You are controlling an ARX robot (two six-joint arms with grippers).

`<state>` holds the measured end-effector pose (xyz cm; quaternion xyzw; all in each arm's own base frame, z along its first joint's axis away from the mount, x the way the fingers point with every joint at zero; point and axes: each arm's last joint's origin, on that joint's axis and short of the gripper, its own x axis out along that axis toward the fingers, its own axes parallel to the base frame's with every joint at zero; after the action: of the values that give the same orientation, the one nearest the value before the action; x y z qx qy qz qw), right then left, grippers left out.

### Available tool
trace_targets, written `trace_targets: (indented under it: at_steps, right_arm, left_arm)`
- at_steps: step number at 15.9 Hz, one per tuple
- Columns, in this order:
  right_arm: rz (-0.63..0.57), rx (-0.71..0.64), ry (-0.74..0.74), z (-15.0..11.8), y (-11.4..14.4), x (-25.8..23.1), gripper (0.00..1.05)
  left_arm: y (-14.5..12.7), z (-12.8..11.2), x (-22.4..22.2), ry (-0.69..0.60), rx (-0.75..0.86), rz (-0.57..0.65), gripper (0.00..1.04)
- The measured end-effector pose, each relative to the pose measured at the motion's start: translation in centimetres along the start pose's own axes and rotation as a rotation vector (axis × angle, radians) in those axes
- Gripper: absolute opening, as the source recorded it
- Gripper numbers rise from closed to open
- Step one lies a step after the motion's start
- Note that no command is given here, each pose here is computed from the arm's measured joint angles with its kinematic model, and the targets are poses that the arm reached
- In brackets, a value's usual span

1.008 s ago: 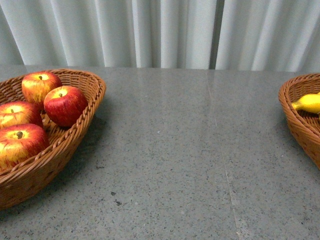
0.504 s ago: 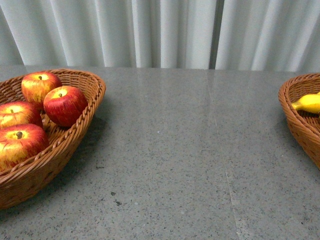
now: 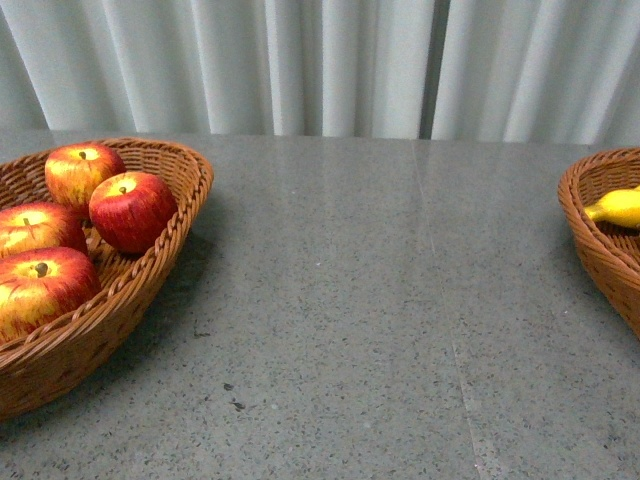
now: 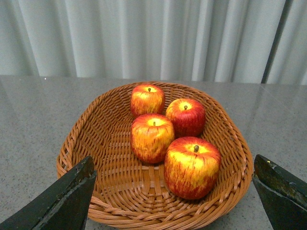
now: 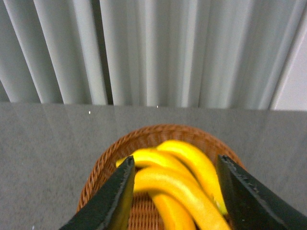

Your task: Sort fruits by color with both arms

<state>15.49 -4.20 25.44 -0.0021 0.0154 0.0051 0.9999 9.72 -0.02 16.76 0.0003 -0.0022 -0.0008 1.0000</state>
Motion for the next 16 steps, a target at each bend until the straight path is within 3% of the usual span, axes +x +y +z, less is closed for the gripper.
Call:
trace_targets:
  at_steps: [2,9,16]
  right_arm:
    - [-0.013,0.003,0.011,-3.3,1.2,-2.5,0.29]
    - [-0.002,-0.010,-0.026,-5.5,2.4,-3.9,0.01]
    - [-0.006,-0.006,0.011,-7.9,4.3,-5.1,0.02]
  left_arm:
    - [0.0,0.0,0.0,0.000,0.000,0.000,0.98]
    - [0.0,0.0,0.0,0.000,0.000,0.000,0.98]
    - [0.0,0.0,0.0,0.001,0.000,0.000,0.98]
